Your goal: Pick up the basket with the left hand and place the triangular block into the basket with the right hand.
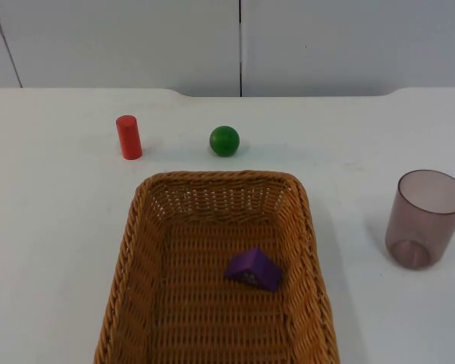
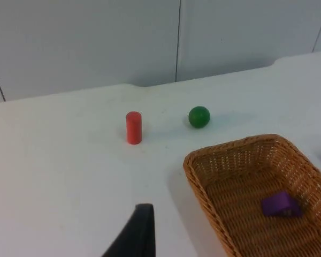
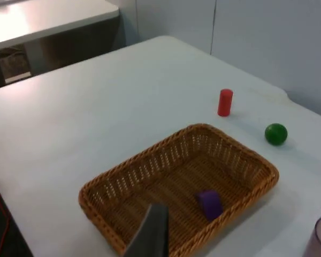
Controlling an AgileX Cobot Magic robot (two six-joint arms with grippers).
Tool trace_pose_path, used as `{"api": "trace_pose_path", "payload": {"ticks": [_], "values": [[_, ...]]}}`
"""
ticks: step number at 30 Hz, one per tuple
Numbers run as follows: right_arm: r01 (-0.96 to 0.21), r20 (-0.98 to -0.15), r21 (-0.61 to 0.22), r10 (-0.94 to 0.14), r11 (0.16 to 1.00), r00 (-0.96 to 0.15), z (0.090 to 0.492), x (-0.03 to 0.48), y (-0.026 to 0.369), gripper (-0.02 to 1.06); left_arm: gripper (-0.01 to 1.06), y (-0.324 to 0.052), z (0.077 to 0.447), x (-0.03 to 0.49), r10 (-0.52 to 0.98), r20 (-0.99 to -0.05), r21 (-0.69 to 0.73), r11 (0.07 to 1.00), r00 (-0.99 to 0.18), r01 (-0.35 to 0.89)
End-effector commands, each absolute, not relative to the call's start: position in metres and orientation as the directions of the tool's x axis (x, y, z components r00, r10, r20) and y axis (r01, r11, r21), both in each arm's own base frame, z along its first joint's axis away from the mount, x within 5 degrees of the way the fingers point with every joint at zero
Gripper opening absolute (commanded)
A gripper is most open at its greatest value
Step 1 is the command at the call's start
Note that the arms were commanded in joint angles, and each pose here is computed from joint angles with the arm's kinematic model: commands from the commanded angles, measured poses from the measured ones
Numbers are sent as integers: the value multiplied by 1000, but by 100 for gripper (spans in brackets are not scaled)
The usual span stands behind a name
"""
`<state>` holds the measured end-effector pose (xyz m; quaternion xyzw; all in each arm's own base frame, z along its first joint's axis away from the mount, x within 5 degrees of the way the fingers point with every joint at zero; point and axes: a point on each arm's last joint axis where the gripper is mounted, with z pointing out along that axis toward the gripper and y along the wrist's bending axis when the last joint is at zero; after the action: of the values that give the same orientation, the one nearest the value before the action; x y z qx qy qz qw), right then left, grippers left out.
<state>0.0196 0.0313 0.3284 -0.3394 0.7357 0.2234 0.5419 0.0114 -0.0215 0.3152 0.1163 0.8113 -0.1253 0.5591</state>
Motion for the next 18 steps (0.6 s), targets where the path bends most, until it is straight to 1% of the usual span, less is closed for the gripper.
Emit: {"api": "trace_pose_path", "payload": {"ticks": [1, 5, 8, 9, 10, 11, 13, 18], "values": [[-734, -950, -33, -249, 678, -187, 324, 15, 27, 83, 105, -20, 309, 7, 41, -940, -74, 945, -338, 320], [-703, -943, -26, -251, 711, -219, 316, 8, 16, 83, 105, -19, 305, -4, 41, -953, -62, 944, -301, 324], [-655, -920, -24, -273, 755, -282, 308, 3, 5, 83, 105, -17, 304, -11, 49, -961, -40, 949, -272, 313], [-655, -920, -24, -273, 755, -282, 308, 3, 5, 83, 105, -17, 304, -11, 49, -961, -40, 949, -272, 313], [-639, -915, -28, -277, 768, -293, 306, 2, 1, 83, 105, -15, 304, -11, 51, -960, -35, 953, -274, 300], [-634, -909, -11, -272, 773, -316, 304, 0, 0, 83, 105, -14, 303, -10, 50, -959, -34, 957, -278, 288], [-633, -897, -8, -286, 774, -338, 300, -3, -3, 83, 105, -13, 301, -10, 59, -952, -27, 962, -300, 272], [-637, -880, -17, -314, 770, -356, 290, -7, -6, 83, 105, -11, 292, -8, 72, -935, -21, 966, -347, 258]]}}
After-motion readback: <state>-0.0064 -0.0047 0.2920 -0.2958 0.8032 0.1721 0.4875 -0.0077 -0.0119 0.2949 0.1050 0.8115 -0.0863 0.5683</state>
